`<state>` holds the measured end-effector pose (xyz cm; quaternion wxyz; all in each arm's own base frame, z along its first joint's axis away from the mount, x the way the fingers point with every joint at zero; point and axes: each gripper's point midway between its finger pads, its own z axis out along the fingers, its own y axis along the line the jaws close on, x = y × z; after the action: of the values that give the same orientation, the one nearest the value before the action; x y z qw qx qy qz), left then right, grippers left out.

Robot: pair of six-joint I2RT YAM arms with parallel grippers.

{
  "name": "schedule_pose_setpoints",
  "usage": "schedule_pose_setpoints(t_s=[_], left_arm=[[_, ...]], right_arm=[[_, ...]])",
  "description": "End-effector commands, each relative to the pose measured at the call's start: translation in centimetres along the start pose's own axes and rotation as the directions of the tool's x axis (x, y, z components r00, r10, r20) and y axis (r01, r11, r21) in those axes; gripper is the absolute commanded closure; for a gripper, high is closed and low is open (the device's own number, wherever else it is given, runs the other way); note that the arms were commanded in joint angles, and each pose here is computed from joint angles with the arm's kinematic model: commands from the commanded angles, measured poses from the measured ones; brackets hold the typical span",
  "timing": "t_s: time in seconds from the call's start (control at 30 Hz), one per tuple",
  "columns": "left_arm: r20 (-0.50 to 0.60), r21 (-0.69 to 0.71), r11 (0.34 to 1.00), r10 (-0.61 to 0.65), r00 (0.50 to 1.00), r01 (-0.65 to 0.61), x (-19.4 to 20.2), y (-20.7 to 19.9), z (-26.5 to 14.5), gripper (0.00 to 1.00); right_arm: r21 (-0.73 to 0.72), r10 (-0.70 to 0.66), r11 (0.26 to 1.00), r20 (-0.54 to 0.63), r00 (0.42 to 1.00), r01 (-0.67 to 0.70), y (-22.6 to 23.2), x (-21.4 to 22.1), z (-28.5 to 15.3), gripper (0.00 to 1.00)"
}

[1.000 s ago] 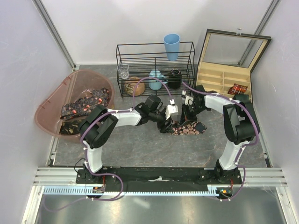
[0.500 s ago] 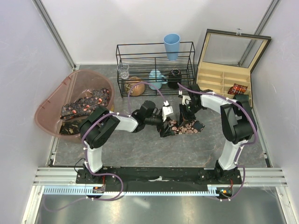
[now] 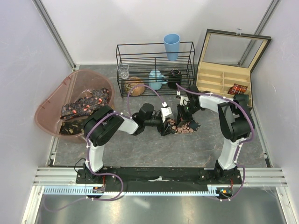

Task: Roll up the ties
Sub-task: Roll the tie at the center of the board.

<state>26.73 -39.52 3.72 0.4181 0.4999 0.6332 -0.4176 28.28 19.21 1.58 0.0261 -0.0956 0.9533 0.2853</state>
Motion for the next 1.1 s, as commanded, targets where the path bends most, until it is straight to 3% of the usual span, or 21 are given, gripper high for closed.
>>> schedule_pose_setpoints(t_s=[0.0,0.17,0.27,0.33,0.43,0.47,0.67,0.87,1.07], left_arm=[[0.030,0.008,0.999,0.035,0.999,-0.035,-0.8,0.2,0.9,0.29],[-0.044,-0.014,0.997,0.074,0.996,-0.074,0.0,0.3,1.1,0.52],[-0.157,-0.039,0.994,0.092,0.983,-0.099,1.1,0.5,0.7,0.64],[-0.256,-0.038,0.996,0.070,0.964,-0.083,3.0,0.0,-0.1,0.69],[-0.384,-0.058,0.994,0.067,0.921,-0.097,4.8,0.3,-1.2,0.74],[-0.404,-0.073,0.992,0.067,0.912,-0.105,4.7,0.7,-1.4,0.75],[-0.547,-0.044,0.995,0.048,0.835,-0.086,6.8,0.0,-2.8,0.77],[-0.583,0.003,0.994,0.087,0.808,-0.105,6.7,-0.5,-2.2,0.74],[-0.599,0.029,0.994,0.102,0.794,-0.107,6.6,-0.4,-1.6,0.70]], right_arm=[[0.145,-0.024,0.989,-0.047,0.999,0.031,-4.2,1.8,2.9,1.00],[0.091,-0.024,0.995,-0.031,0.999,0.027,-3.3,1.0,3.2,1.00],[0.060,-0.044,0.997,0.003,0.999,0.044,-2.1,-0.6,2.7,0.99],[0.049,-0.046,0.998,0.004,0.999,0.045,-1.5,-0.9,2.1,0.94],[0.030,-0.049,0.998,0.025,0.998,0.048,-0.6,-2.1,0.0,0.80],[0.025,-0.047,0.999,0.037,0.998,0.046,-0.5,-2.7,-0.7,0.73],[-0.119,0.033,0.992,0.026,0.999,-0.030,0.1,-2.5,-4.8,0.61],[-0.265,0.051,0.963,0.024,0.998,-0.043,2.2,-1.6,-5.6,0.43],[-0.274,0.033,0.961,-0.002,0.999,-0.032,2.7,-0.6,-4.1,0.45]])
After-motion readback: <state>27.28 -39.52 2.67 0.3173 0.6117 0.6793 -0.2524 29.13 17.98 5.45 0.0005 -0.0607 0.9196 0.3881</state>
